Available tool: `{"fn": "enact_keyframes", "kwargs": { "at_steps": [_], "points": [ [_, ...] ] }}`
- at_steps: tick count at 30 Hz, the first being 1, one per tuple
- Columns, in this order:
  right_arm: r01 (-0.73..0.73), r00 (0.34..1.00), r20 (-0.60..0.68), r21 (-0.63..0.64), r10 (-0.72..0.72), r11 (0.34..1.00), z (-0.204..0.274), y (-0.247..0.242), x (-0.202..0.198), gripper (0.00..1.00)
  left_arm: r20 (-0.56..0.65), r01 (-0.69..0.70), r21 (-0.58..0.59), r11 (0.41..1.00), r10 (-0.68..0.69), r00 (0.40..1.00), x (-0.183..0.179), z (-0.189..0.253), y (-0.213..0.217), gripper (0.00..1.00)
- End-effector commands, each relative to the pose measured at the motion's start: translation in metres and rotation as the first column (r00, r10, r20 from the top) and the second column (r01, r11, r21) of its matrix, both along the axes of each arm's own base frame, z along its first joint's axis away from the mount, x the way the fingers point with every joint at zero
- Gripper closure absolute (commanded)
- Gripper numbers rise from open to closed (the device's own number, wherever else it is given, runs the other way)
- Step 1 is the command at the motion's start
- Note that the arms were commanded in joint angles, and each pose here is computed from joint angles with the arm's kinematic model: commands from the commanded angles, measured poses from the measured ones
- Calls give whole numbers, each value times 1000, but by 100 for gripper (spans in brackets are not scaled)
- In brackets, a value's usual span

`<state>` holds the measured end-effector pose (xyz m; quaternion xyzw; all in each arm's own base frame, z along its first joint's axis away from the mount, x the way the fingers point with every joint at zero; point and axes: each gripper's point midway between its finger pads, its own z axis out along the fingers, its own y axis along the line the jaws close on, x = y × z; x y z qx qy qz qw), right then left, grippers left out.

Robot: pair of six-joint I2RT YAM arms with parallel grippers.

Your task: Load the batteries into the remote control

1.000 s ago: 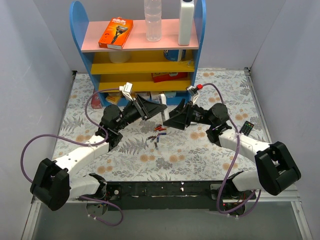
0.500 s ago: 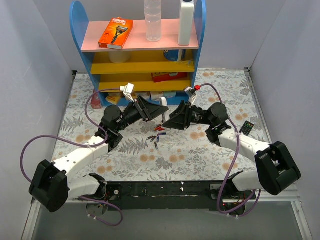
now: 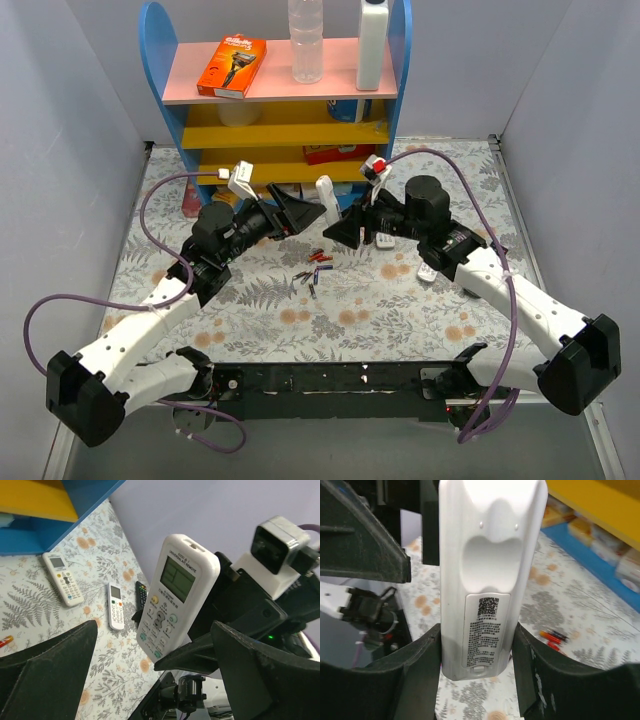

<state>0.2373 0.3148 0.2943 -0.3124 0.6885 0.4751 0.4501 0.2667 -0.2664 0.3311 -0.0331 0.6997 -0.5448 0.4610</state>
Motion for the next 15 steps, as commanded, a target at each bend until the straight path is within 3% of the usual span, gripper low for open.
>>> {"fn": "enact_keyframes", "kwargs": {
  "at_steps": [1,11,15],
  "points": [
    [160,983,120,-217,-136,963,-17,-19,19,99,-33,-20,25,999,21,999,5,-6,1,2],
    [214,970,188,-339,-157,916,-24,-4,14,99,-17,-51,48,998,51,999,25,-7,-7,2],
    [217,967,207,-351,-151,911,-22,3,12,99,-44,-71,62,996,74,996,33,-17,-9,11]
  ]
}}
